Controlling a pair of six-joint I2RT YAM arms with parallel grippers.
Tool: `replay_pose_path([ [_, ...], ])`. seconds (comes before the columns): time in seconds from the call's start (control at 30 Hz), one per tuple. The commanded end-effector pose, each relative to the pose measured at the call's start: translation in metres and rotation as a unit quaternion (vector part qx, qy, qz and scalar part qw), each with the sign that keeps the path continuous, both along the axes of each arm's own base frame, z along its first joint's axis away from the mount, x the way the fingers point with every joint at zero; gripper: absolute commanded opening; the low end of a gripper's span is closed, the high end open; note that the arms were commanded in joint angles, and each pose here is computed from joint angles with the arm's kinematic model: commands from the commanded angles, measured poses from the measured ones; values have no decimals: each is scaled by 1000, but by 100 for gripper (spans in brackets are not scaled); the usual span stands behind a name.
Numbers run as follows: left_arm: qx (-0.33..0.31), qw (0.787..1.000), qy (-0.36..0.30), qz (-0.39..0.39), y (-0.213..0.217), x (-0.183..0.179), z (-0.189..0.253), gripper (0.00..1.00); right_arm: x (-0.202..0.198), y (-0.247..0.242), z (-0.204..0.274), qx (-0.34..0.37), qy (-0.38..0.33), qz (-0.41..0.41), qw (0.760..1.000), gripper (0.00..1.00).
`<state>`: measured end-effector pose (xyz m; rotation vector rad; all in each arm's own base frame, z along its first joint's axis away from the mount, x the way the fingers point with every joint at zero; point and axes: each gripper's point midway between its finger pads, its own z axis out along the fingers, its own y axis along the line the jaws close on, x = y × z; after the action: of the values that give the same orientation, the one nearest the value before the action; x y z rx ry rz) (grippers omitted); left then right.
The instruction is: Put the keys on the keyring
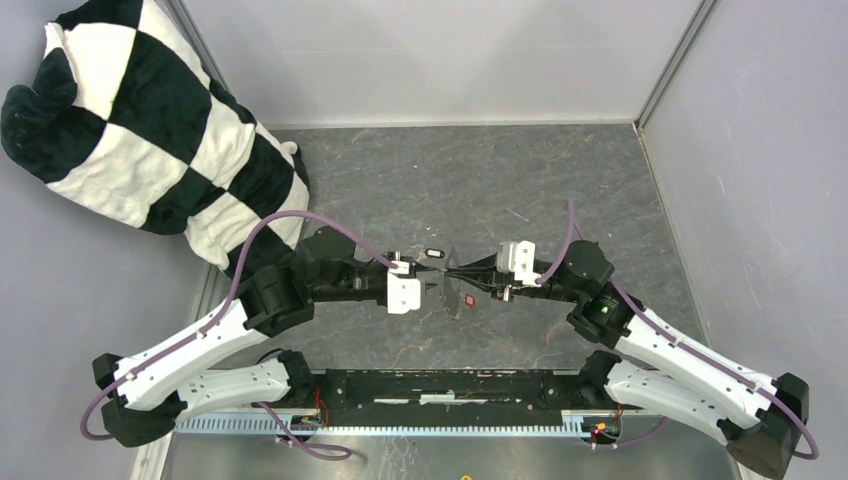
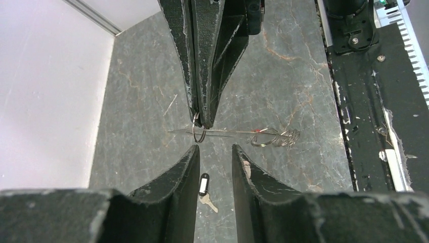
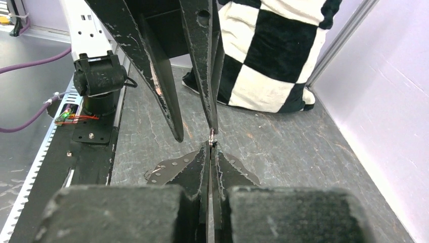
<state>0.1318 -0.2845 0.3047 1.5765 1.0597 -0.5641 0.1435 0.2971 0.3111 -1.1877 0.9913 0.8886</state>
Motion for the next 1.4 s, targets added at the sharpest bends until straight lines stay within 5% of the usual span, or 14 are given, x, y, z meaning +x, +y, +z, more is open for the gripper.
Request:
replay_pose_path([
  [0.0,-28,999,31,4,-6,-3,18,37,-7,3,16,14,-24,25,999,0],
  [0.23,-30,999,40,-5,-8,-7,21,33,-14,8,15,6,-22,55,998,1],
  [0.47,-12,999,45,-15,-6,-11,12,16,-15,9,20,13,-27,58,998,0],
  [0.67,-4,999,53,-12,-2,-13,5,39,-16,7,21,18,-26,57,998,1],
  [0.77,-7,999,49,-4,-1,-10,6,41,-17,8,20,17,-24,62,998,1],
  [1.37,-3,998,63,-11,-4,-13,-2,3,-22,9,23,26,-16,77,997,1],
])
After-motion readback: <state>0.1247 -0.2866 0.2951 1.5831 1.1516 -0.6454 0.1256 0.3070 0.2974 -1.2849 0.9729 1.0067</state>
